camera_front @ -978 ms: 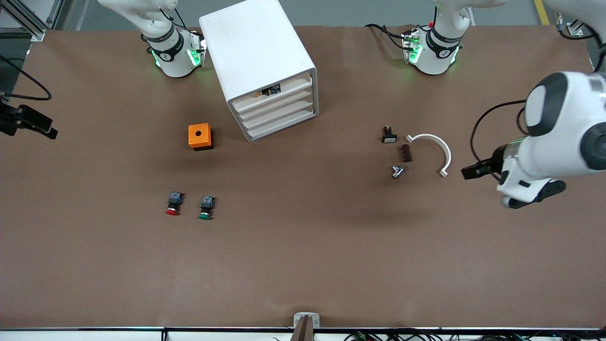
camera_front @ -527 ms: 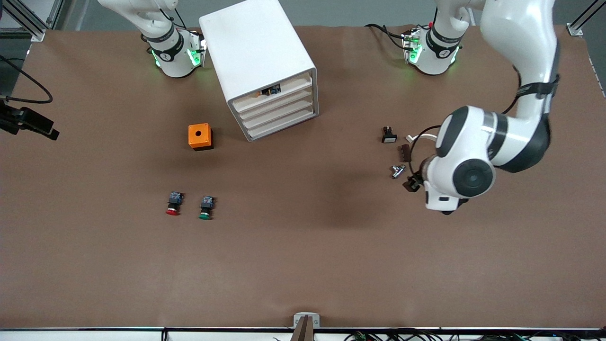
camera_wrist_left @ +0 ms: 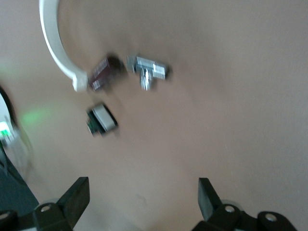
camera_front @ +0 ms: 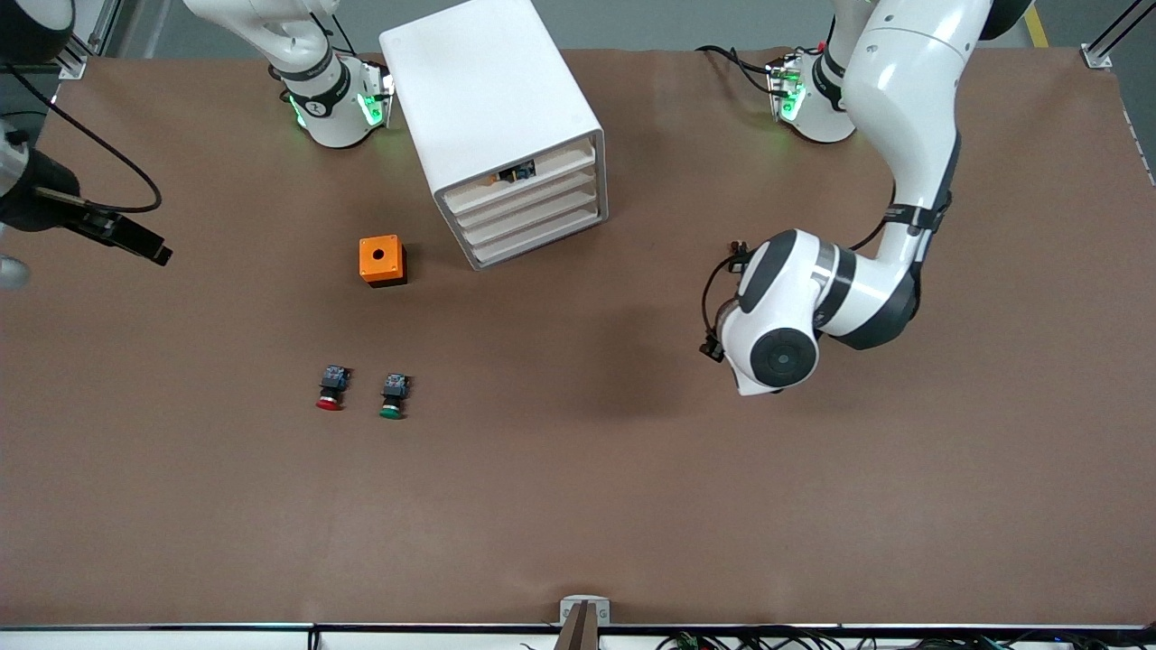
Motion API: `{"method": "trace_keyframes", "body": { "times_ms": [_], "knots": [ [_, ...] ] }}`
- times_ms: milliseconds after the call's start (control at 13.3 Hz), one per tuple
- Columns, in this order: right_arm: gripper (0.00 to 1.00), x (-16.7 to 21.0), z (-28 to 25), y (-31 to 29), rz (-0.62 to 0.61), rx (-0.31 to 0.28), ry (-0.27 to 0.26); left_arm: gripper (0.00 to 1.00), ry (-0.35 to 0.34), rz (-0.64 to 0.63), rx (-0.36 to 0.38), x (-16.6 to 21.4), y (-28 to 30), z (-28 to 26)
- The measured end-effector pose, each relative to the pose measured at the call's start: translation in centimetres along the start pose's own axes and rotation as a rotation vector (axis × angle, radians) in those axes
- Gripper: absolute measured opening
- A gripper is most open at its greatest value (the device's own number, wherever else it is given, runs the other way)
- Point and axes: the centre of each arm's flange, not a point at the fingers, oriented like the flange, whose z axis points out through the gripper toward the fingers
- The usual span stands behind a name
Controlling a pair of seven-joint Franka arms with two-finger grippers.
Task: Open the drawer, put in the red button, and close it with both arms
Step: 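Reach the left gripper to the drawer handle while the right gripper moves out, then pull the drawer open with the left gripper while the right gripper reaches buttons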
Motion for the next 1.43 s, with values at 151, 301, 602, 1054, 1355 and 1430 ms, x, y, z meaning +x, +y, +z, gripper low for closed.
{"method": "trace_keyframes", "body": {
  "times_ms": [151,301,602,1054,1355,1430],
  "knots": [
    [1.00,-0.9,0.6,-2.1,0.057,-0.003,-0.013,0.98,-0.118,-0.100,0.022,-1.8,1.0,2.0],
    [1.00,-1.5,1.2,-3.7,0.110,0.011,-0.035,0.98,-0.206,-0.220,0.074,-4.5,2.0,4.5],
    [1.00,-2.0,2.0,-5.5,0.185,0.041,-0.076,0.98,-0.357,-0.473,0.215,-10.9,3.3,9.5],
    [1.00,-1.8,6.1,-9.6,0.216,0.005,-0.113,0.85,-0.426,-0.731,0.354,-15.0,3.7,12.1],
    [1.00,1.8,10.4,-9.0,0.067,-0.006,-0.114,0.78,-0.490,-0.757,0.428,-17.0,3.3,11.9],
    [1.00,3.0,11.4,-8.3,0.014,0.001,-0.110,0.78,-0.506,-0.754,0.445,-17.4,3.2,11.8]
  ]
}}
